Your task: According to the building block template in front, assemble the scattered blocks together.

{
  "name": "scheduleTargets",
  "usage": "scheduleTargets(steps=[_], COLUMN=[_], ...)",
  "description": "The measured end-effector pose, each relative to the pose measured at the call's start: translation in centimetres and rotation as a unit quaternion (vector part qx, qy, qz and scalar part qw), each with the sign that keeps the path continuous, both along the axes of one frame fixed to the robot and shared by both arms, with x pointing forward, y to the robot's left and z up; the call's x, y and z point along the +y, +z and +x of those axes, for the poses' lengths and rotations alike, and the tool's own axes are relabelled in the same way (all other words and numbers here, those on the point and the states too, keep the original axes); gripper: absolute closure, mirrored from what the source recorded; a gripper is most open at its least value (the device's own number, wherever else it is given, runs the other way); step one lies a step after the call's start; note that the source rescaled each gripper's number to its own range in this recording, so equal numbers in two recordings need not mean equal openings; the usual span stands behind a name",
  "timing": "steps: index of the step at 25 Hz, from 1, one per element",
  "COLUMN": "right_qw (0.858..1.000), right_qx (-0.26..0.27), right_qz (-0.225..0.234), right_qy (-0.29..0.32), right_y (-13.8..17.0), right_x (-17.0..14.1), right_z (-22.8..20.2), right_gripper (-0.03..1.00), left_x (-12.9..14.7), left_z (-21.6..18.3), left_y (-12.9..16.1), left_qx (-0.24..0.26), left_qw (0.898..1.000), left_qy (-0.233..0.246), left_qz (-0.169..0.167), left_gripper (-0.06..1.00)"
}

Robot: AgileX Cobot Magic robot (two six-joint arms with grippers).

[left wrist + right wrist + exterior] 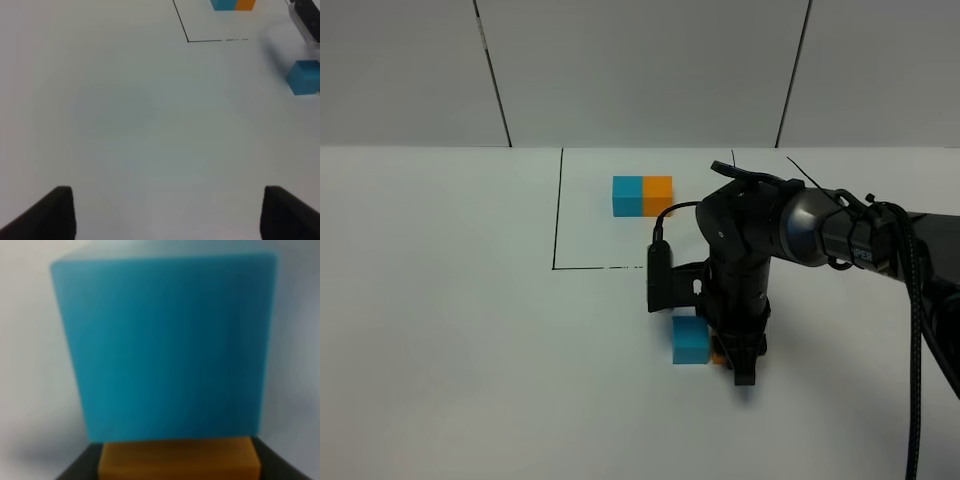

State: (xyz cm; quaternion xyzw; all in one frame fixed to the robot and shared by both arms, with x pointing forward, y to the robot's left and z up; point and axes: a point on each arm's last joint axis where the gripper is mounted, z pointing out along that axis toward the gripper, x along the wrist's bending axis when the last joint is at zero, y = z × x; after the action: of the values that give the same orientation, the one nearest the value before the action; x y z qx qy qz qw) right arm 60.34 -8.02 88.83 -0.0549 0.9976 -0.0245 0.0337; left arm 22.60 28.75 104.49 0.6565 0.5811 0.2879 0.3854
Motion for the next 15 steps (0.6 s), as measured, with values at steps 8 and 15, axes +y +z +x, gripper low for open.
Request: scheduleTargets(steps=[8,15], right_qw=[1.0,1.0], right_qx=[-0.002,-0.003], right_qz=[0.002,0.005], right_qy=[0.005,0.007], right_y=[0.0,0.0], right_x=[0.12,0.25], right_z=[-0.01,-0.03], right_gripper=[0.96,0.96], left_x=[0.0,0.0], left_z=[0.0,0.0], left_y=[0.0,0.0], left_qx=[0.0,0.0], left_qw=[1.0,1.0], left_qy=[0.0,0.0], left_qz=[0.0,0.0], left_gripper=[0.34,0.34])
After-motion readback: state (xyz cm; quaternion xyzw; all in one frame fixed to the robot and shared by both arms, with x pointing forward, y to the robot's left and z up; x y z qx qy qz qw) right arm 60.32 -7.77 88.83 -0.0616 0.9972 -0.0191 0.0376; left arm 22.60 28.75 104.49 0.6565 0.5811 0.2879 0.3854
